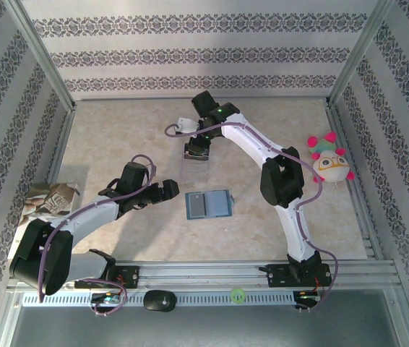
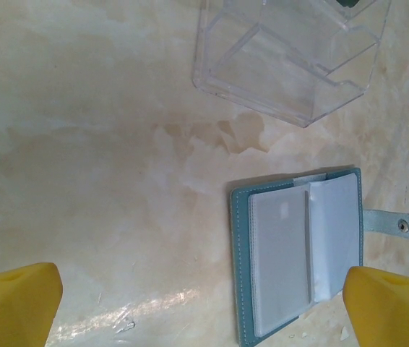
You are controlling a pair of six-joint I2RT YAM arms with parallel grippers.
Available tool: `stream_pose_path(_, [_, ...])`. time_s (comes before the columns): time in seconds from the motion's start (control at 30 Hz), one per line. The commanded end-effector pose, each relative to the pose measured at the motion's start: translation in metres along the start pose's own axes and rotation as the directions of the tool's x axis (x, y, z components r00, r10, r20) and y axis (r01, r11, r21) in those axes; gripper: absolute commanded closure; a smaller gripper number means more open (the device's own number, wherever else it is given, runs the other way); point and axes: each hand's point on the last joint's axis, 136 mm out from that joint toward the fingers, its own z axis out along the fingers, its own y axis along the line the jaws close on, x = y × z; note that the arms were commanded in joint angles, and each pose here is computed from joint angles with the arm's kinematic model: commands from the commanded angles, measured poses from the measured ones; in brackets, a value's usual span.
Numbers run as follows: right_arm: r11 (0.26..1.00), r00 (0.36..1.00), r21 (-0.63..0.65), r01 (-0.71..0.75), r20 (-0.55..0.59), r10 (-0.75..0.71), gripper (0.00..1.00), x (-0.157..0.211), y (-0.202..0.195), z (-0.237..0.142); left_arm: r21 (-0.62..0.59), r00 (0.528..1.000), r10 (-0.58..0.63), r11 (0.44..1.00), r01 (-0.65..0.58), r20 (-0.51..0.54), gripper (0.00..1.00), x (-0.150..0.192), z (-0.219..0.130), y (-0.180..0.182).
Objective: Take the credit cards out of the card holder
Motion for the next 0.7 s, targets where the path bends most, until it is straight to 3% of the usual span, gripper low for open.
stream_pose_path(0.0, [0.997,0.979,0.02,-0.07,0.195,0.065,0.66,-0.056,0.008,-0.041,0.028,0.998,-0.018,0.999,0.017,0.052,0.0,-0.008,-0.005,0.0])
stream_pose_path(0.13, [0.967,0.917,0.008,-0.256,0.32,0.241,0.62,-0.075,0.026,-0.053,0.045,0.991,-0.04,0.998,0.035,0.13,0.0,-0.014,-0.016,0.0])
stream_pose_path(0.27, [0.882,0.838,-0.002,-0.471,0.313,0.448,0.57,-0.058,0.05,-0.045,0.057,0.984,-0.053,0.997,0.043,0.169,0.0,-0.015,-0.025,0.0])
stream_pose_path(0.43, [0.75,0.759,0.117,-0.651,0.126,0.638,0.54,0.013,0.096,-0.015,0.057,0.982,-0.057,0.997,0.047,0.18,0.0,-0.01,-0.031,0.003])
stream_pose_path(0.53, [0.758,0.771,0.175,-0.628,0.005,0.637,0.54,0.052,0.136,0.0,0.044,0.982,-0.053,0.998,0.046,0.181,0.0,-0.004,-0.033,0.009])
stream_pose_path(0.67, [0.802,0.803,0.185,-0.568,-0.092,0.589,0.54,0.075,0.178,0.013,0.032,0.98,-0.051,0.998,0.046,0.193,0.0,0.003,-0.035,0.017])
